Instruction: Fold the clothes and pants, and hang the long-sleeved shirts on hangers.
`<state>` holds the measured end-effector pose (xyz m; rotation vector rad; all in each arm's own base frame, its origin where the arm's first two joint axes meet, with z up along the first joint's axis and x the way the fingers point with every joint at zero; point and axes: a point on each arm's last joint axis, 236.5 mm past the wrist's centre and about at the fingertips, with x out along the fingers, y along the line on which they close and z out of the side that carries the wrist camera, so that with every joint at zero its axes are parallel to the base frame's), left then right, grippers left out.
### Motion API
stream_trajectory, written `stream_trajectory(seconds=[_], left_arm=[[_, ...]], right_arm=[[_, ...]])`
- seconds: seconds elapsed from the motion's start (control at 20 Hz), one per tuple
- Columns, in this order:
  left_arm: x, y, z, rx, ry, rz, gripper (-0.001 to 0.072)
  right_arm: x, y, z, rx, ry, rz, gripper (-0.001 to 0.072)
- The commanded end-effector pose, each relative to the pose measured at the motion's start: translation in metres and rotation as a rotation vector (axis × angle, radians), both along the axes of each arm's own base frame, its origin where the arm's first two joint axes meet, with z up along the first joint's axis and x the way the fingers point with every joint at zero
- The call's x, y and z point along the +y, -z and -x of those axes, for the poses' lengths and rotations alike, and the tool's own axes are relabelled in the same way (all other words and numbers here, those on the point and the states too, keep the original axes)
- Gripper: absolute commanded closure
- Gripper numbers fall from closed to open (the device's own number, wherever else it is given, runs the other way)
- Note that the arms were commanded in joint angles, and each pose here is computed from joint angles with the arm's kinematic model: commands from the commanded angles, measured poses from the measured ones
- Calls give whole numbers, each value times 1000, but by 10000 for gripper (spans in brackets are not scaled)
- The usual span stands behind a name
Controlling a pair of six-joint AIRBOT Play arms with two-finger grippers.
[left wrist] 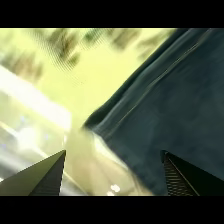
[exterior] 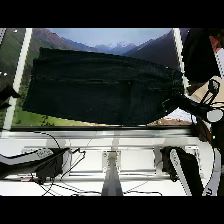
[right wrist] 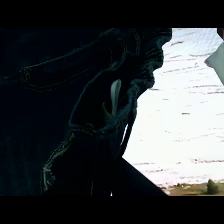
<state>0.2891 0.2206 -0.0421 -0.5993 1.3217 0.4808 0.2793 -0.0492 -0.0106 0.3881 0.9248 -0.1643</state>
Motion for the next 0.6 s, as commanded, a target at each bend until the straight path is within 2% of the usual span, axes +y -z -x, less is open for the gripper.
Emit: stream_trajectory(seconds=[0.0,0.15,0.35,0.45,0.55], left_arm=[[-13,22,45,26,-97,79,70],[-29,41,28,-83,-102,132,70],[-32,61,3,-225,-224,159,77],[-28,63,-10,-280,-230,157,248],[-25,58,-23,-346,-207,146,373]], right_arm=[[0,0,0,2,-8,8,679],[0,0,0,2,-8,11,679],[-2,-1,-1,-5,-5,15,679],[-4,-3,-4,-19,0,22,678],[-4,-4,-5,-24,1,24,679]])
